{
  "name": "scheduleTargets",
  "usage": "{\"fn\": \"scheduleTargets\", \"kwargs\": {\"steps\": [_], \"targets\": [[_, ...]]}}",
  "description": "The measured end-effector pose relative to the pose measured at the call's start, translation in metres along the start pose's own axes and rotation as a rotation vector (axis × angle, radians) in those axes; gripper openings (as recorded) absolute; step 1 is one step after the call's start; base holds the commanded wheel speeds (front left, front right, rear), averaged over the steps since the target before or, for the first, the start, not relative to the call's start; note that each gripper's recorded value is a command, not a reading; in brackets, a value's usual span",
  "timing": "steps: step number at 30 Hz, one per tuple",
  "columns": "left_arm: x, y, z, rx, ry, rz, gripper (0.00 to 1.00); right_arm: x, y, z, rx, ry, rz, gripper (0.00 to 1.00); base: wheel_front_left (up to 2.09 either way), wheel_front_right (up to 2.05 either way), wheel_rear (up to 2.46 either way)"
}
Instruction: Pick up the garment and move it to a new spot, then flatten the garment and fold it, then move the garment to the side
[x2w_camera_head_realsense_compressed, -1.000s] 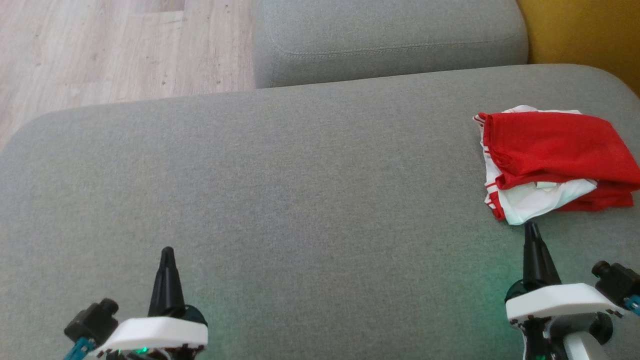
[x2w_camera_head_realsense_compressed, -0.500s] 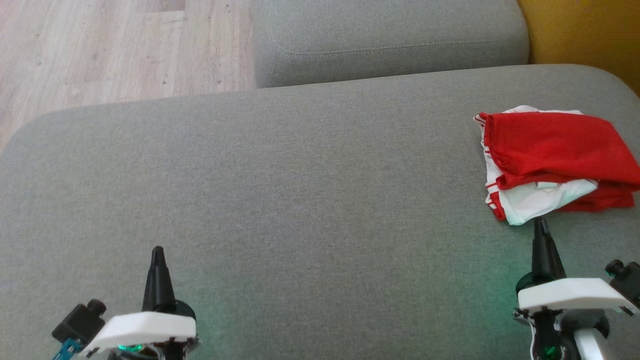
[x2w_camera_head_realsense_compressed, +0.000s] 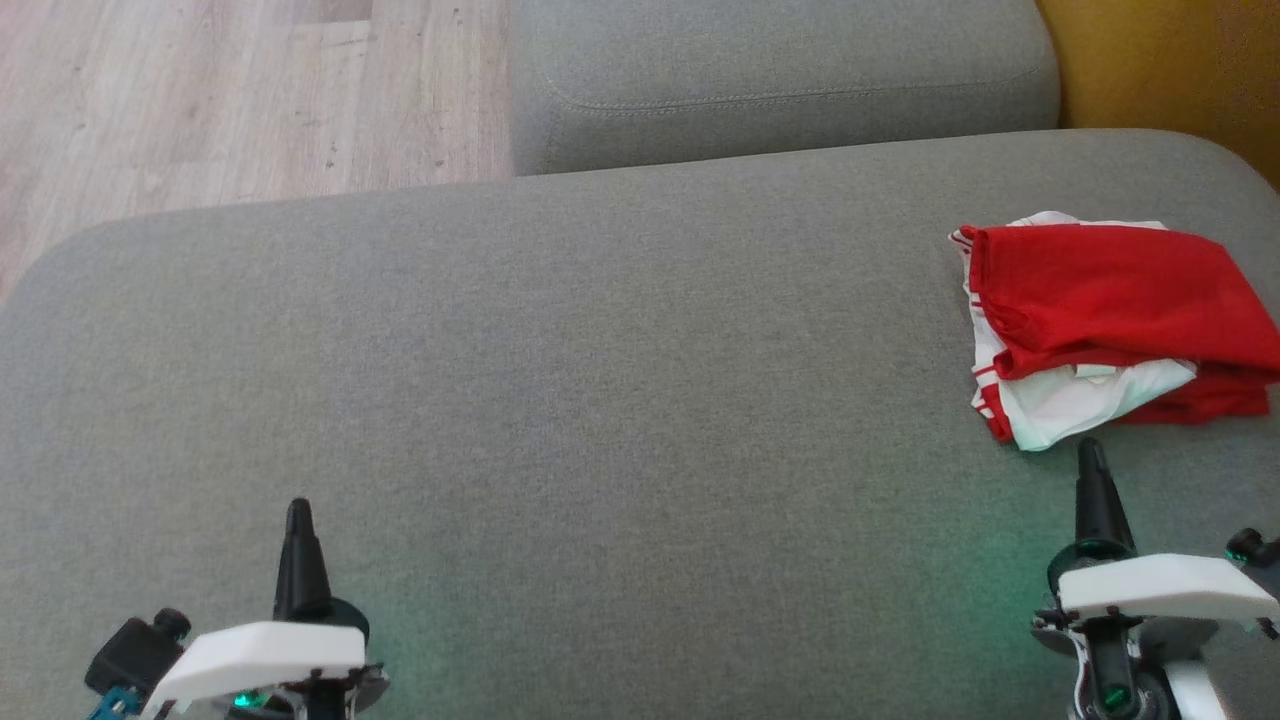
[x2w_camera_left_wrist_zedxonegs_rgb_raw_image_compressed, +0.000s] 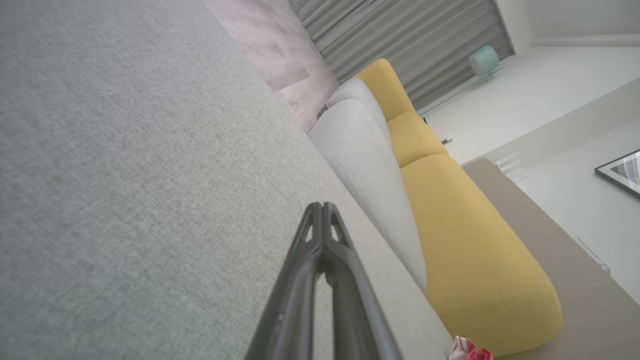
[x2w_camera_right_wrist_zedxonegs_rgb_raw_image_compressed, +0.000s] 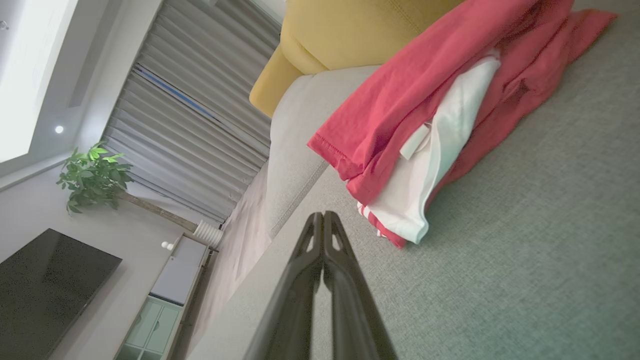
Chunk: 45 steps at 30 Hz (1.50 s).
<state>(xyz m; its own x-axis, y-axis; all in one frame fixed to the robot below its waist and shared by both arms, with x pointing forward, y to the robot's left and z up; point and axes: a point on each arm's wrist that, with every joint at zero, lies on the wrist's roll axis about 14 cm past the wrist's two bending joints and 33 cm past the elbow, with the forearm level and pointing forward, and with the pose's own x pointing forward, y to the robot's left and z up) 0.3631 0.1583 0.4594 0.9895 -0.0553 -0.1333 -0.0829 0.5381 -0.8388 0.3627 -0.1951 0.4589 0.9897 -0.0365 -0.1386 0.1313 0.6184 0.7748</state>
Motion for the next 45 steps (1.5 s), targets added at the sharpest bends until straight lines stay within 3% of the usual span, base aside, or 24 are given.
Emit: {"fn": "scheduleTargets", "kwargs": {"steps": [45], "targets": [[0.004,0.006,0.023,-0.416,-0.028,0.009,0.0,0.007,0.004,0.014,0.487,-0.004,0.018,0.0,0.0,0.0,0.0]]}}
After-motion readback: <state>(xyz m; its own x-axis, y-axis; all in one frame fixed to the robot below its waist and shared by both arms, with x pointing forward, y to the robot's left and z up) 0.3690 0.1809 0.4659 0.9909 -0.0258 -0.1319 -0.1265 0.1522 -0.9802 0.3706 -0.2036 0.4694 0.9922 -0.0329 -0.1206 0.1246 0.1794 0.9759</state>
